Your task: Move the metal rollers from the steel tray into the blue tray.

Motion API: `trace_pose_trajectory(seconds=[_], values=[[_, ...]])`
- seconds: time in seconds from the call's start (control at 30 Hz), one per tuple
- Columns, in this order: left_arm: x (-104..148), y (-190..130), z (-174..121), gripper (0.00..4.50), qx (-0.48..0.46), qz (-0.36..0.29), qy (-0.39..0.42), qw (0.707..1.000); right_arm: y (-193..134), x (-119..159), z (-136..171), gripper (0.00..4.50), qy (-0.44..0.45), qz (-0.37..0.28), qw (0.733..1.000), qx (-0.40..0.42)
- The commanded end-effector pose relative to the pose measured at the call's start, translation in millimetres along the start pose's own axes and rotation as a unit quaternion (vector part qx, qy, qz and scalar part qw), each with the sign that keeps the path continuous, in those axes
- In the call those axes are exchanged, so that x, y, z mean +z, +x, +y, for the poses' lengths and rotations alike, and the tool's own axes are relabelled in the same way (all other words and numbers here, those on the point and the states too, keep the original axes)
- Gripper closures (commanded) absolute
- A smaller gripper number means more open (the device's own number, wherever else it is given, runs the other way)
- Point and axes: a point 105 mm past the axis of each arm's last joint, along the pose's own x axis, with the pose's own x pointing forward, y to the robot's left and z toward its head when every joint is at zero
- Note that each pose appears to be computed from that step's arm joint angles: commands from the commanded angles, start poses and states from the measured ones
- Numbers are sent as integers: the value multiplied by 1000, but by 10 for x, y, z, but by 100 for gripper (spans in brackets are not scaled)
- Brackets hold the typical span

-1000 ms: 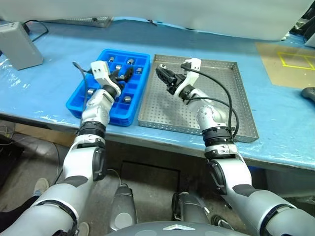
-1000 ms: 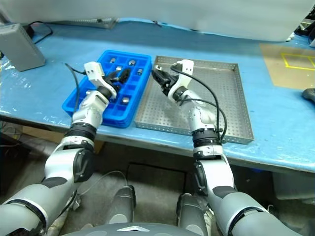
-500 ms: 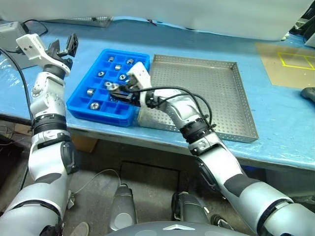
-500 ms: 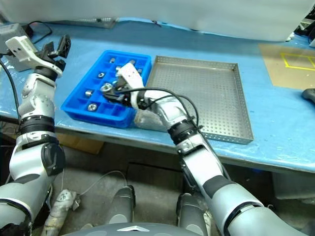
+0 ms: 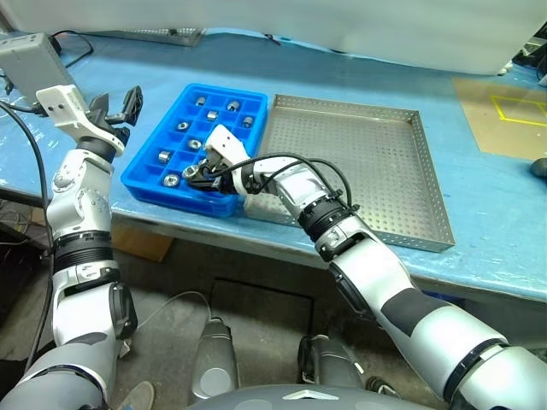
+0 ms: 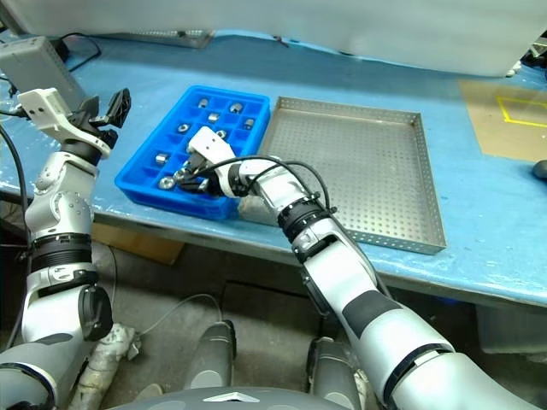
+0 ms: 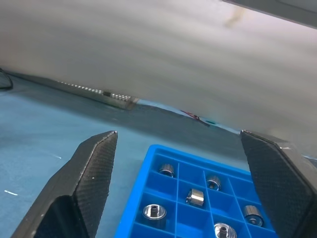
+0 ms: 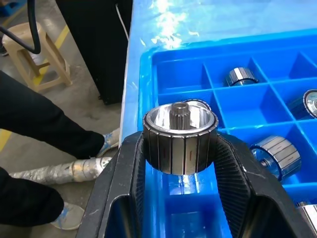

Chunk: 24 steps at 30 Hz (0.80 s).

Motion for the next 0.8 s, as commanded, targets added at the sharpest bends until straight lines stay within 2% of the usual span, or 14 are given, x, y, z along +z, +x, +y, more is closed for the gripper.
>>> trace_pose_trajectory(seconds=[0.03,0.33,0.4,0.53,0.7,0.8], values=[[167,-12,-9,30,-5,-23,2,1000,-52,146,-32,290,-26,-11,1000,10],[155,2,-57,30,-14,-18,4,1000,-173,49,-181,290,-29,13,999,-2],[139,7,-74,25,-17,-14,3,1000,-201,21,-216,214,-29,18,999,-7],[125,40,-142,25,-33,-11,-3,999,-251,7,-276,93,-20,13,1000,-19],[102,110,-356,25,-83,-8,-11,996,-405,130,-412,93,4,-46,998,-52],[-16,184,-565,25,-127,8,-14,992,-660,233,-615,93,25,-104,988,-108]])
